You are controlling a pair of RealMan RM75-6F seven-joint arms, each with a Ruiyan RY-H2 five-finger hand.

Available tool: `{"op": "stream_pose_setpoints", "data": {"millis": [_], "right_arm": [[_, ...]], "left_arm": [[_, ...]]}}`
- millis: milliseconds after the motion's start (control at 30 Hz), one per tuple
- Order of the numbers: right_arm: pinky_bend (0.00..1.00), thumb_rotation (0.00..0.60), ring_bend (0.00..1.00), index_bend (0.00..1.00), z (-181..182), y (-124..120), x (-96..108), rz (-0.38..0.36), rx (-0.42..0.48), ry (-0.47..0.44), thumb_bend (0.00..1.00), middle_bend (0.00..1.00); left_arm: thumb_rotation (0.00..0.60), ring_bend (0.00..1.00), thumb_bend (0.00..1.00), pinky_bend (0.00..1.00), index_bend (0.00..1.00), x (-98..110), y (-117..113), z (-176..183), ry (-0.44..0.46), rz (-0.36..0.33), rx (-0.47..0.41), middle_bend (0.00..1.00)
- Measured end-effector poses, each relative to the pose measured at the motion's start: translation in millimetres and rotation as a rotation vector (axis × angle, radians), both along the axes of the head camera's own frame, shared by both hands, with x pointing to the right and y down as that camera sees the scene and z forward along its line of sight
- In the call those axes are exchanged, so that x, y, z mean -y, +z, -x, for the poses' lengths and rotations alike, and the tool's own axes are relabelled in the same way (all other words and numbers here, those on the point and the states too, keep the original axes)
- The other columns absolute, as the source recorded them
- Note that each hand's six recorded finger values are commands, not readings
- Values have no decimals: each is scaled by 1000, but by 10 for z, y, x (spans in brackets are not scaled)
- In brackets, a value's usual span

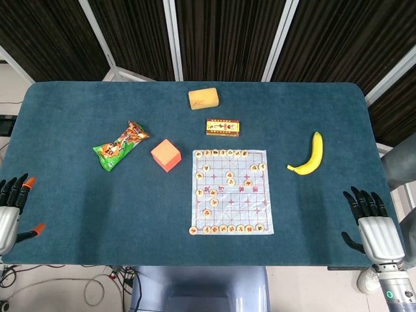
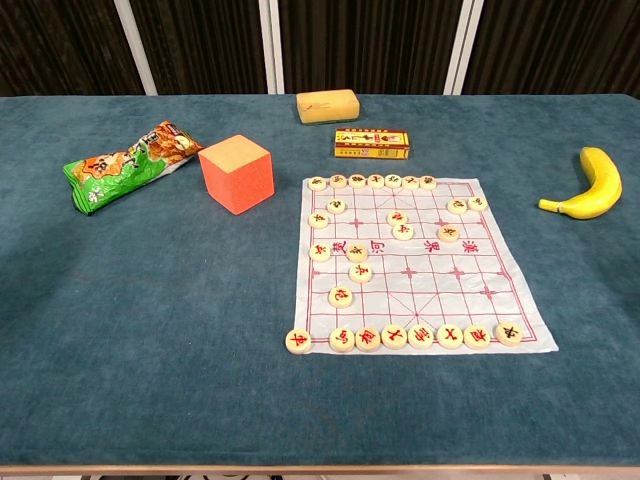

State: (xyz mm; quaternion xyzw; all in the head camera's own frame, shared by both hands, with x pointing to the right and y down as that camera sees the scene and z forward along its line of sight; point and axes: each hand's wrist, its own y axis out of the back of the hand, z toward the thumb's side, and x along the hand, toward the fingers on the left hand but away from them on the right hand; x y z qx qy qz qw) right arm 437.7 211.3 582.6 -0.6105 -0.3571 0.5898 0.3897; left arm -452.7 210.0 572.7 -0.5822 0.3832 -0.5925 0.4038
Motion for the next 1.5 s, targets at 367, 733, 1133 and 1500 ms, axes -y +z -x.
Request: {"op": "stream_pose_setpoints", "data": {"millis": [367,733,1133,1500], "right_arm": [[0,600,0,0,0,-9,-13,8,-4,-19,322,0],[0,600,0,0,136,-22,4,36,39,-61,321,0],[0,600,0,251,689,123,-39,186,148,-117,321,0],[0,600,0,369,1457,455,37,292,247,-127,321,0]], "left_arm": [[600,0,0,0,0,-12,-4,-25,10,5,-9,0],[600,0,0,0,0,-10,3,0,-4,6,-15,0],[600,0,0,0,0,19,24,14,-4,-15,-5,0],[600,0,0,0,0,33,56,20,16,-27,-6,0]]}}
